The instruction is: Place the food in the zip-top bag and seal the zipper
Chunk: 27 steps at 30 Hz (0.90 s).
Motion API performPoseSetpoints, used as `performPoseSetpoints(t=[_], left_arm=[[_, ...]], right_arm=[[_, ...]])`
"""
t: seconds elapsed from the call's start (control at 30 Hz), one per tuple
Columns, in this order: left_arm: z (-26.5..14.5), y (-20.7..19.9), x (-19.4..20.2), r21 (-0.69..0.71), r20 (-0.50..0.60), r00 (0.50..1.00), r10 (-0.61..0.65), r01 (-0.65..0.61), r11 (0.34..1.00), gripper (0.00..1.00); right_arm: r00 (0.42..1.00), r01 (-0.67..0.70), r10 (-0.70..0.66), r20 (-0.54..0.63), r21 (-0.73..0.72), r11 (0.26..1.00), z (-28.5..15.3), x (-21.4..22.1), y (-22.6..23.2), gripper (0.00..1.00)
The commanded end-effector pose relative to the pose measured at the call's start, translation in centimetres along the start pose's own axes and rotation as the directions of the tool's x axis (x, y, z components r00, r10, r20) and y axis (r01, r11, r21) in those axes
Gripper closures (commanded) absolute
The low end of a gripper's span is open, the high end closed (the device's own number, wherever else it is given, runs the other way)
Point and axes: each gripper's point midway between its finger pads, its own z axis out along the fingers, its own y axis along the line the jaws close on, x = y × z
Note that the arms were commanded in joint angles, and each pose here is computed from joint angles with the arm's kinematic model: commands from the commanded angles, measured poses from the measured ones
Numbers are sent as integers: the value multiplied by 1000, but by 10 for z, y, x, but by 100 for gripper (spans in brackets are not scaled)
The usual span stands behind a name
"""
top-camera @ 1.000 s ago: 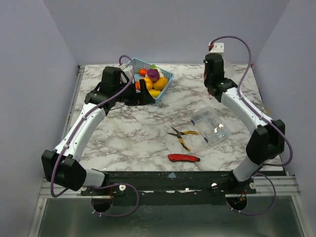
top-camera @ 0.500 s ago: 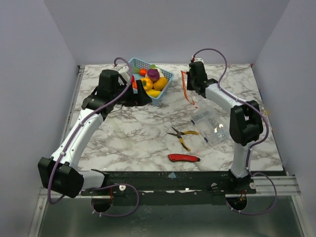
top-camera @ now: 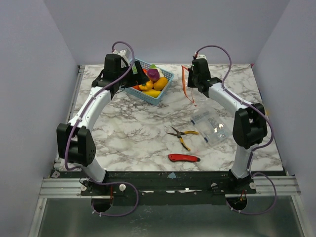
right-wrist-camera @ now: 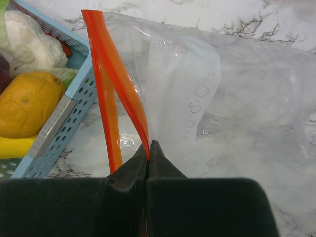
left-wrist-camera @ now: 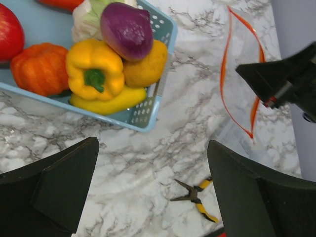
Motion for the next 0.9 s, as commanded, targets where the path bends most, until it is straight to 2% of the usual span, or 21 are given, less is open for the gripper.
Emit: performPoseSetpoints(t=[0.0,0.17,0.4,0.67,0.87], left_arm=[[34,25,-20,-69,3,994,107,-107,992,3],[72,31,-28,-42,-71,984,161,-164,986,1],[107,31,-58,-45,37,994,103,-101,994,5],[141,20,-47,-13,27,997,73,-72,997,13],[155,34,-36,-52,5,999,40,-40,998,13]], right_arm=[[998,-54,54,12,-48,997,-14,-9,-1,99],[998,-67,68,14,-69,995,-14,-8,-3,99],[997,-73,74,10,-76,994,-15,-9,-5,99],[995,-84,89,53,-90,992,-32,-29,-4,99],[993,-84,91,75,-90,992,-41,-39,-5,100]])
